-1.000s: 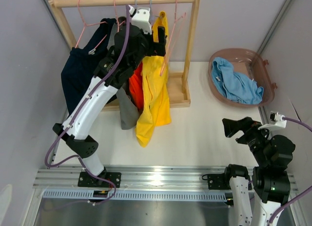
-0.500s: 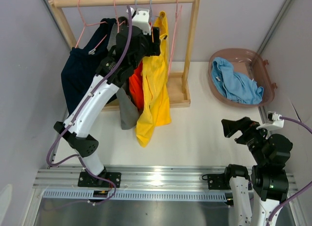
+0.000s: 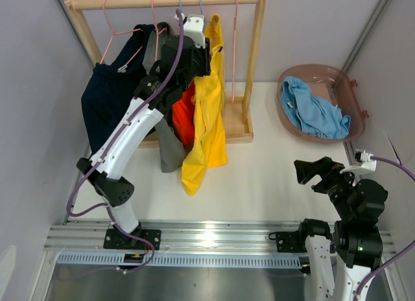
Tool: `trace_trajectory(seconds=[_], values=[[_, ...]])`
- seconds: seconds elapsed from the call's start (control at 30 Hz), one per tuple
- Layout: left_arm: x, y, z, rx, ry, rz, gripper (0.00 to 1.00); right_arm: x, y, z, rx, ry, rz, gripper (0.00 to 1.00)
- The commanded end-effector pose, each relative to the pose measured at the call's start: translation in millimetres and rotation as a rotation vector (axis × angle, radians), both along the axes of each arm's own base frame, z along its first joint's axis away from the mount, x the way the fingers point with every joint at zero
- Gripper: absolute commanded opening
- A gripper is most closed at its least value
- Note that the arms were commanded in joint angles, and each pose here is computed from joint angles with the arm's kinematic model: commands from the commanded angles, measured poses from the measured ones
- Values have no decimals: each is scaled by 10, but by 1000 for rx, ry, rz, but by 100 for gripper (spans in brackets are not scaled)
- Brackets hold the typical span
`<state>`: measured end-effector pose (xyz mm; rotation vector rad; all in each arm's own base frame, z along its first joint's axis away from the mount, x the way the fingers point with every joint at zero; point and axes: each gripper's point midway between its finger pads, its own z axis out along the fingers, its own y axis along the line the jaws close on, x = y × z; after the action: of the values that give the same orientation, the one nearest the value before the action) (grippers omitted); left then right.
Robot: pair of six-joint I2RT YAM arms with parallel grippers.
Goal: Remove the shorts from the hanger
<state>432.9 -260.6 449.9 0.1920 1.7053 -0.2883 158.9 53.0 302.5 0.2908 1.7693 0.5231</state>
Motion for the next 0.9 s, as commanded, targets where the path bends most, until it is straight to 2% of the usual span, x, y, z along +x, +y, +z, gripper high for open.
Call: trace_trajectory(seconds=[0.0, 0.03, 0.07, 0.1, 0.27, 0.53, 0.7, 0.87], values=[[106, 23, -60, 3, 2, 21, 35, -16, -7, 19, -19, -22, 1, 100], [113, 20, -62, 2, 3, 23, 30, -14, -7, 13, -17, -20, 1, 100], [126, 28, -80, 3, 6, 29, 10, -17, -6, 15, -16, -21, 0, 100], [136, 27, -106, 7, 13, 32, 1, -17, -6, 15, -16, -21, 0, 99], [52, 108, 91, -5, -27, 33, 0, -20, -1, 12, -17, -20, 4, 100], [-436, 413, 928, -60, -174, 18, 0, 2, 24, 83, 4, -45, 12, 99], [-636, 540, 1108, -74, -215, 16, 0, -7, 18, 115, 0, -50, 8, 99], [-838, 542, 988, -46, -175, 10, 0, -40, -3, 164, -19, -57, -2, 99]])
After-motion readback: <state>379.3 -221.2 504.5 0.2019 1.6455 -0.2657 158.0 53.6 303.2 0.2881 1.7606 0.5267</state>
